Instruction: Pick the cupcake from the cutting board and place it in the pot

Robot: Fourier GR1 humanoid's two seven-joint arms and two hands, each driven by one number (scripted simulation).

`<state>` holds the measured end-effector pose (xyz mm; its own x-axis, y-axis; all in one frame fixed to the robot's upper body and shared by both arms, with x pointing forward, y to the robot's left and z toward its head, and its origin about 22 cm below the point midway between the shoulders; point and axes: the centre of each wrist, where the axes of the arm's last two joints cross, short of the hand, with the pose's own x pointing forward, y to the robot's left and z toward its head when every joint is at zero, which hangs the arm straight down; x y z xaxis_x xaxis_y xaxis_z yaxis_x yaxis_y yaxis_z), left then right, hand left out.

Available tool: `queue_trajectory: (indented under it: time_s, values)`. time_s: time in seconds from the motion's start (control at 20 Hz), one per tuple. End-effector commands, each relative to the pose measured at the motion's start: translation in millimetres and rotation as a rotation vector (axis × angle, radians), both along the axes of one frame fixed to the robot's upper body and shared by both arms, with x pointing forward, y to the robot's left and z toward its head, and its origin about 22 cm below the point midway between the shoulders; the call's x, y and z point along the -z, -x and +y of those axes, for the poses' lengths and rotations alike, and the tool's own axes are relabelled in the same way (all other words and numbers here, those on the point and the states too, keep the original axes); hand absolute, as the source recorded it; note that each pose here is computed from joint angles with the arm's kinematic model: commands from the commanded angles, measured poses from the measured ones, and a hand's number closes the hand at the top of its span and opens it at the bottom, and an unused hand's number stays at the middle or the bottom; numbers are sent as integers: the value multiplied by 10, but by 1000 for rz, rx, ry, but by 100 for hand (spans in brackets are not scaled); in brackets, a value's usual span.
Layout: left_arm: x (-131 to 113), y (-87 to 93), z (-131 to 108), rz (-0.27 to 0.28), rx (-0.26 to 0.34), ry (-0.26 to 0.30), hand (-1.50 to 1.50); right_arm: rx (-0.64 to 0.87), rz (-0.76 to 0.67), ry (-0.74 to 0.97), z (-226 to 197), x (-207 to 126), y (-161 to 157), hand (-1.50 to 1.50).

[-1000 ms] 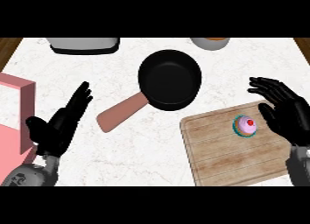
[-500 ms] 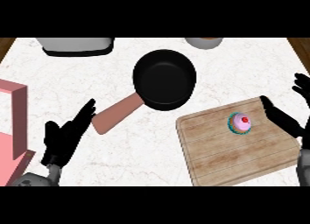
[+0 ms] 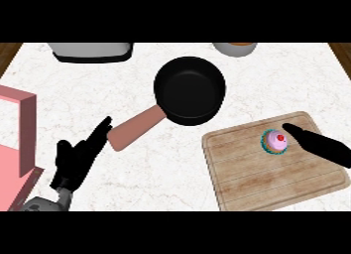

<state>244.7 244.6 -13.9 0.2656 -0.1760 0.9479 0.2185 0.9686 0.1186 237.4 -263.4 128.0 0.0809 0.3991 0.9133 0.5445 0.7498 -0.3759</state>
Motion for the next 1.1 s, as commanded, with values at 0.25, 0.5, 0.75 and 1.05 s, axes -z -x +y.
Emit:
queue_trajectory:
  time_s: [0.25,0.5,0.75,1.05]
  values:
    - [161,-95,31,12,33,16,0,7,273,-205,-42,-696,-264,-150]
    - [-10,-173,-7,-5,21,0,0,-132,485,-247,-67,-210,-347,-150]
    - [114,-116,-102,-11,34,7,0,-190,638,-232,-214,152,-426,-150]
    - [56,-119,-7,-19,10,16,0,-118,598,-176,-231,297,-137,-150]
